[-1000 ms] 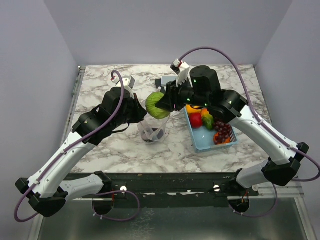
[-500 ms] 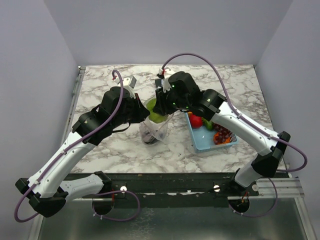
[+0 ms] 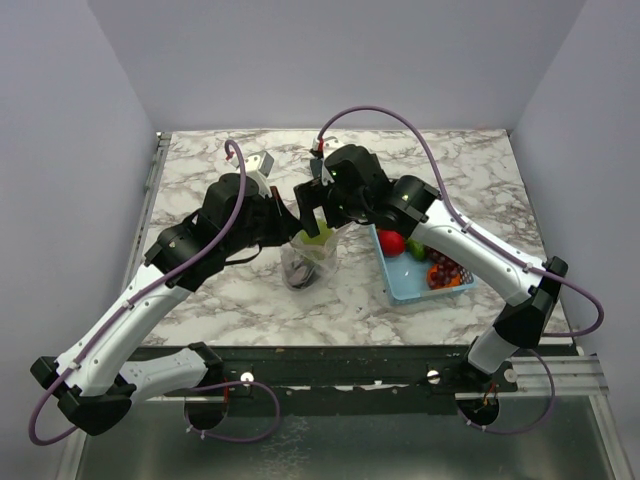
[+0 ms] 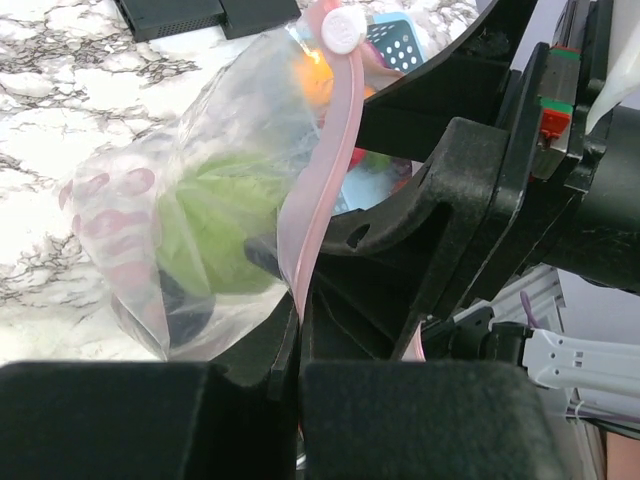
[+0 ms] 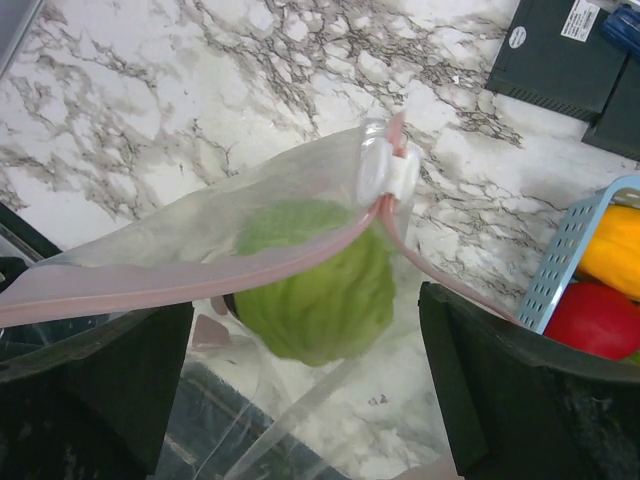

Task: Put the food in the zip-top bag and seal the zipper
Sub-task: Place the fake vegetable in the zipper food storage bag, then pick up the fake fruit from the bin.

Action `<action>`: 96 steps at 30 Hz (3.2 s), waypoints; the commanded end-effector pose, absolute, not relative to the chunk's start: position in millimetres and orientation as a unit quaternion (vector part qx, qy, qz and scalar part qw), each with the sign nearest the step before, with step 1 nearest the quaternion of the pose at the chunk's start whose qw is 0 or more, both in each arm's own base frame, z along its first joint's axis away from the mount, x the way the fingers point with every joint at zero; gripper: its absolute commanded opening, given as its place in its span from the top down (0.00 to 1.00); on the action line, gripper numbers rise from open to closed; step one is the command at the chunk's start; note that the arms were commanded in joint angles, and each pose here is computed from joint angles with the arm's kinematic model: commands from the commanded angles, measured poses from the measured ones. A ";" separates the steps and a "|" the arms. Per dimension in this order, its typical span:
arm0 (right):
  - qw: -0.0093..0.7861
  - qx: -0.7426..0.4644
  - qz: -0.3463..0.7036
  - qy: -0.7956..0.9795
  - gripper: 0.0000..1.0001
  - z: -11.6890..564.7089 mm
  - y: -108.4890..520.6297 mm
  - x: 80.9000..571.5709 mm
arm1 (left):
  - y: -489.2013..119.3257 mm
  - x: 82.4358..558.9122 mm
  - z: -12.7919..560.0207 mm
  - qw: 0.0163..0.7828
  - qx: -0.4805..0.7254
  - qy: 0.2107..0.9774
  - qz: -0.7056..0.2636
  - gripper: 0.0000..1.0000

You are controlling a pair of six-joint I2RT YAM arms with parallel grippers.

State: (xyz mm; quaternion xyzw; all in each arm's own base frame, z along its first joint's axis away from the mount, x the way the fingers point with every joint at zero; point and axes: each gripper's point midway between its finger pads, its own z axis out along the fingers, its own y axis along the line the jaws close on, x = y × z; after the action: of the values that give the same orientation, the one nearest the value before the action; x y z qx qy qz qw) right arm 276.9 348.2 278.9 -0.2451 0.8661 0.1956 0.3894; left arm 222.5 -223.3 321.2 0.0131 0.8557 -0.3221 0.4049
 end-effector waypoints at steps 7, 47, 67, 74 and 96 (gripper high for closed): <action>0.417 -0.229 0.226 0.850 0.00 313.9 350.5 274.4 | -224.1 219.6 322.6 0.406 0.016 0.851 -0.332 1.00; 0.456 -0.072 0.030 0.886 0.02 276.0 162.6 237.1 | -220.6 228.0 316.9 0.414 0.003 0.855 -0.312 1.00; 0.335 0.125 -0.078 0.931 0.00 151.5 51.9 264.9 | -216.6 226.9 313.6 0.419 0.010 0.855 -0.305 1.00; 0.315 0.155 -0.082 0.933 0.03 121.2 37.8 274.8 | -217.5 228.3 312.0 0.418 0.012 0.857 -0.302 1.00; 0.279 0.171 -0.075 0.942 0.83 69.0 31.8 293.5 | -212.5 226.5 313.6 0.423 0.013 0.856 -0.296 1.00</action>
State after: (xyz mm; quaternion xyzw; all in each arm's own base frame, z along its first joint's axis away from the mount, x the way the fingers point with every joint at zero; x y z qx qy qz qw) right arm 294.4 32.9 81.3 0.1675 0.9391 -0.0766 0.2900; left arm 226.3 -217.5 307.9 0.0147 0.8627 -0.2979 0.4083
